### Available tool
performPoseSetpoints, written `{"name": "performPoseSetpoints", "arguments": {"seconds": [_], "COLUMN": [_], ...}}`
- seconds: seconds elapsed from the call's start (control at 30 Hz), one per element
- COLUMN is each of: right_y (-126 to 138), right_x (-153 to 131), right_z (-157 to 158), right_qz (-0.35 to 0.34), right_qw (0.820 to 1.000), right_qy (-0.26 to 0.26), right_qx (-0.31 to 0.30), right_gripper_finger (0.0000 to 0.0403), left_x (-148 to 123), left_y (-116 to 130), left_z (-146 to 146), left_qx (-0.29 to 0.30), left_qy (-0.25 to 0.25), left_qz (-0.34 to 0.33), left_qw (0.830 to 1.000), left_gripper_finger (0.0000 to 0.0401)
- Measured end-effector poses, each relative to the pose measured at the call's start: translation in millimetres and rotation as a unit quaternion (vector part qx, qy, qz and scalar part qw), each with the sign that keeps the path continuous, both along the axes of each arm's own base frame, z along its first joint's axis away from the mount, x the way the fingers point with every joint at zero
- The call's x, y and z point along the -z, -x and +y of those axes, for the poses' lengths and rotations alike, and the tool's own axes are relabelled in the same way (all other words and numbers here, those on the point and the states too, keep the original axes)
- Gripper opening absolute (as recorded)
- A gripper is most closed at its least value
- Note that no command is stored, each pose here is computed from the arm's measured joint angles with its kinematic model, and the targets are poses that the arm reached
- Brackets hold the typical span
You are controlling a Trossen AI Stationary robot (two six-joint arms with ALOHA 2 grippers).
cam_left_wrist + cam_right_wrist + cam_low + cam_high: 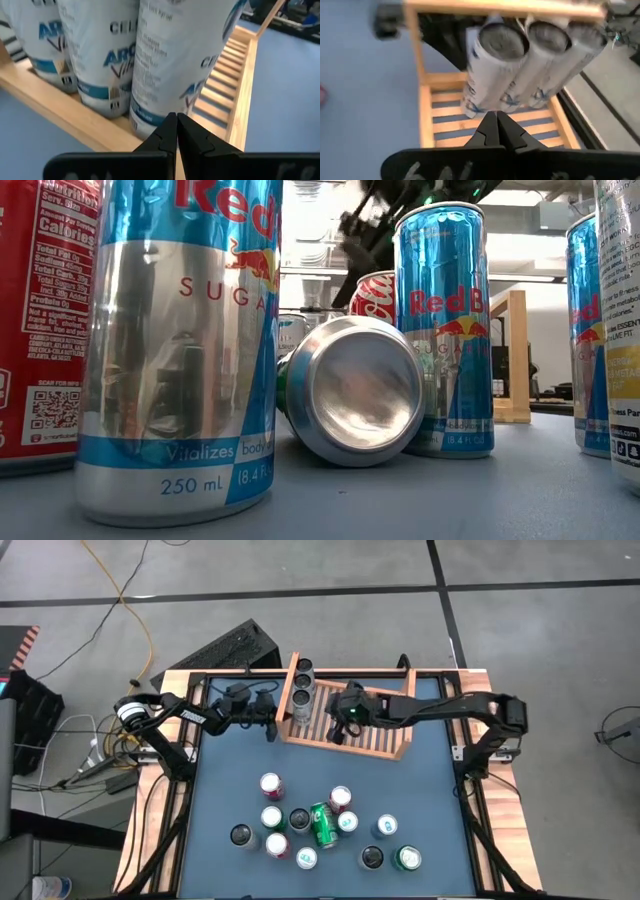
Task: Place canned beverage on shelf
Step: Put the white blue soda can on the shelf aligned with the other white blue soda can
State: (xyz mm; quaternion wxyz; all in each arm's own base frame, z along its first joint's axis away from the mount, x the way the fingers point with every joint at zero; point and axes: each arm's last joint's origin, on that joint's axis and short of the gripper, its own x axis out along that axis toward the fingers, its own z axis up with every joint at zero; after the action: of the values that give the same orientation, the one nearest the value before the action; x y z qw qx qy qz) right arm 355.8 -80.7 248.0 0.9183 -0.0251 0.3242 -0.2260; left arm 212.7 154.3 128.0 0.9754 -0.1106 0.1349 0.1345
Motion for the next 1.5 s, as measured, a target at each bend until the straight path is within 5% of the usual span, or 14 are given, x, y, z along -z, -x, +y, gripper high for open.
{"name": "performPoseSetpoints", "arguments": {"seconds": [0.33, 0.53, 1.5], "right_y": [-27, -28, -28], "right_x": [44, 41, 31], "right_z": [-15, -22, -45], "right_qz": [-0.012, -0.031, -0.097], "right_qw": [1.000, 0.999, 0.994], "right_qy": [-0.017, -0.015, -0.020], "right_qx": [-0.020, -0.015, -0.049], "right_gripper_finger": [0.0000, 0.0000, 0.0000], "left_x": [1, -6, -19], "left_y": [9, 17, 25], "left_z": [-1, -3, -9], "left_qx": [-0.071, -0.112, -0.122], "left_qy": [-0.006, -0.020, -0.012], "left_qz": [0.027, 0.051, 0.070], "left_qw": [0.997, 0.992, 0.990], "left_gripper_finger": [0.0000, 0.0000, 0.0000]}}
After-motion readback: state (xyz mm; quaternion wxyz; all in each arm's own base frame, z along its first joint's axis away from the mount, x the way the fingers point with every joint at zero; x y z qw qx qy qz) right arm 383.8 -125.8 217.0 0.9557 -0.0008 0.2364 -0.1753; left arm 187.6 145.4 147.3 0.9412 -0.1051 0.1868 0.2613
